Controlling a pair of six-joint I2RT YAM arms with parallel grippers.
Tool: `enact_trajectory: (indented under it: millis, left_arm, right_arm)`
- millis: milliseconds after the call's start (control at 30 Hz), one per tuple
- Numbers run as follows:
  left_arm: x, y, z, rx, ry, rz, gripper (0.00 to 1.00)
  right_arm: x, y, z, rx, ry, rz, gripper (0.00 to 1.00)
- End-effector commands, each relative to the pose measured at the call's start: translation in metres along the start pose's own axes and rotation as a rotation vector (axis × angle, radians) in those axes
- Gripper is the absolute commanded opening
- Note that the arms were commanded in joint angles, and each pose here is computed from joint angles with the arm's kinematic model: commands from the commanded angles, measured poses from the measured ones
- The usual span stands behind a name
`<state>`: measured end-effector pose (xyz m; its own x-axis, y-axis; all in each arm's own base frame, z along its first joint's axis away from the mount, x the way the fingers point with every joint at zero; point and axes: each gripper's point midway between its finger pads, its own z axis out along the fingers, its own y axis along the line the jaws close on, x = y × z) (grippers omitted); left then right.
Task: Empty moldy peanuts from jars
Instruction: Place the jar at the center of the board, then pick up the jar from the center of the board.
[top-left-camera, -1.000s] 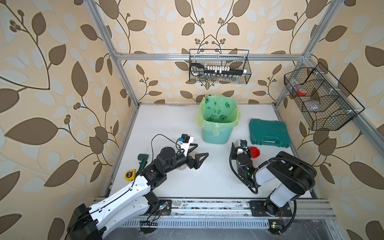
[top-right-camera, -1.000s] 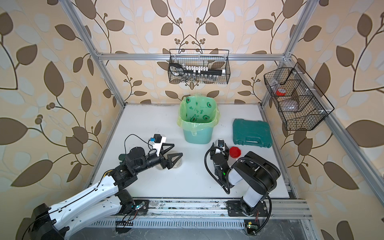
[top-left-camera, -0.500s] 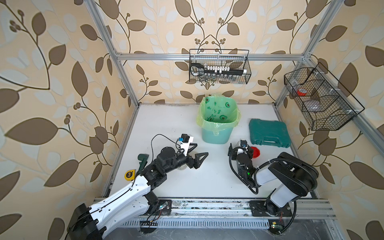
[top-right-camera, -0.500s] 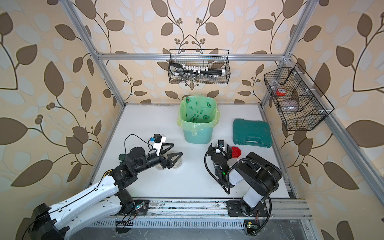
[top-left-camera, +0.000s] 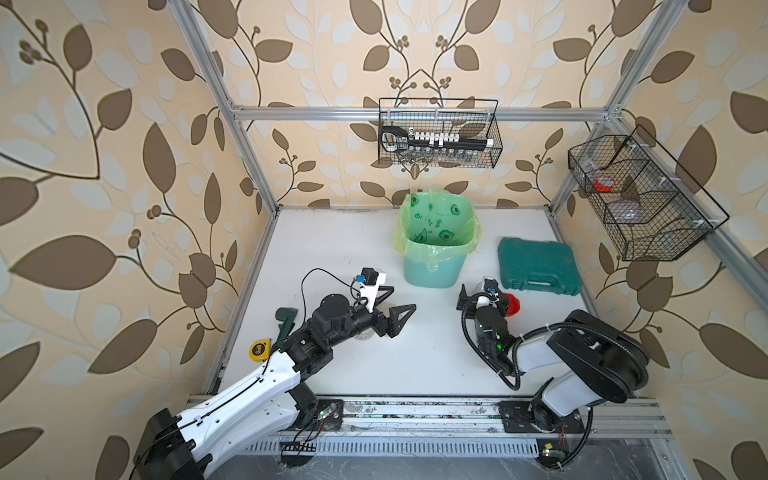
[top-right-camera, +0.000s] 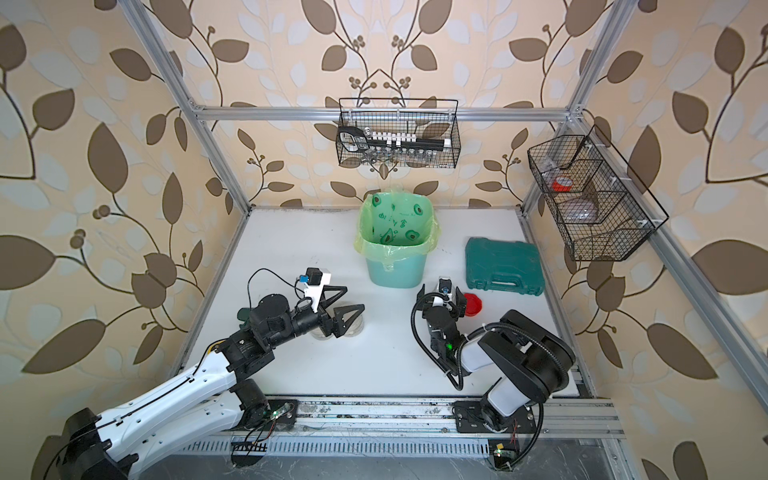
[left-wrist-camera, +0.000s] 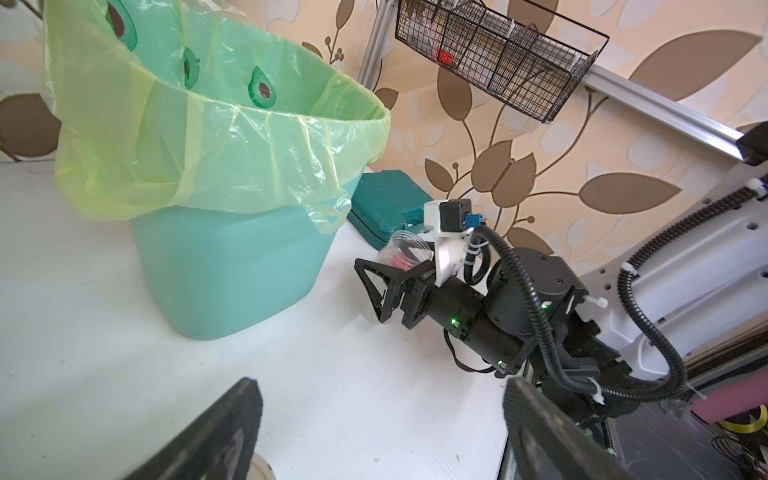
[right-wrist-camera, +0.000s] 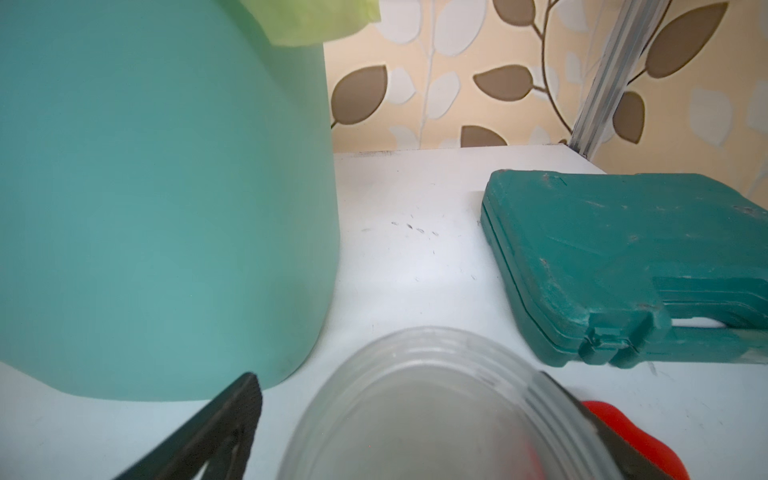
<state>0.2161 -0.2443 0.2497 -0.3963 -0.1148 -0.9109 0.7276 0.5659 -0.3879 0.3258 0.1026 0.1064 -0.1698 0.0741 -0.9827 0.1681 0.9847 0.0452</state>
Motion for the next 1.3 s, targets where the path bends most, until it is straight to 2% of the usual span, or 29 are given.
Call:
enact_trajectory:
  millis: [0,167,433,567,667,800,900,1100,1267]
  left_arm:
    - [-0.006,-0.004,-0.003,0.007,-0.027,0.036,0.92]
    - [-0.007,-0.004,-0.003,0.008,-0.029,0.038,0.92]
    - [-0.007,-0.003,-0.005,-0.003,-0.032,0.043,0.92]
    - [-0.009,0.003,-0.010,-0.051,-0.032,0.037,0.92]
    - [-0.010,0.014,-0.014,-0.123,-0.025,0.021,0.92]
    - [-0.010,0.032,-0.023,-0.231,-0.043,0.005,0.92]
    - [-0.009,0.051,-0.033,-0.335,-0.083,-0.017,0.94]
    - [-0.006,0.088,-0.066,-0.539,-0.167,-0.043,0.99]
    - [-0.004,0.109,-0.089,-0.624,-0.252,-0.098,0.99]
  right_arm:
    - [0.001,-0.009,-0.008,0.014,0.020,0.033,1.00]
    - [-0.002,-0.013,-0.018,-0.020,0.046,0.079,0.99]
    - [-0.019,-0.026,-0.043,-0.067,0.080,0.232,1.00]
    - [-0.035,-0.036,-0.058,-0.073,0.089,0.335,0.99]
    - [-0.048,-0.035,-0.068,-0.121,0.094,0.349,1.00]
    - [-0.075,-0.012,-0.078,-0.257,0.115,0.260,0.99]
    - [-0.081,0.017,-0.083,-0.366,0.210,0.177,0.99]
    - [-0.069,0.094,-0.112,-0.713,0.397,0.053,0.99]
    - [-0.045,0.156,-0.150,-0.856,0.460,-0.125,0.98]
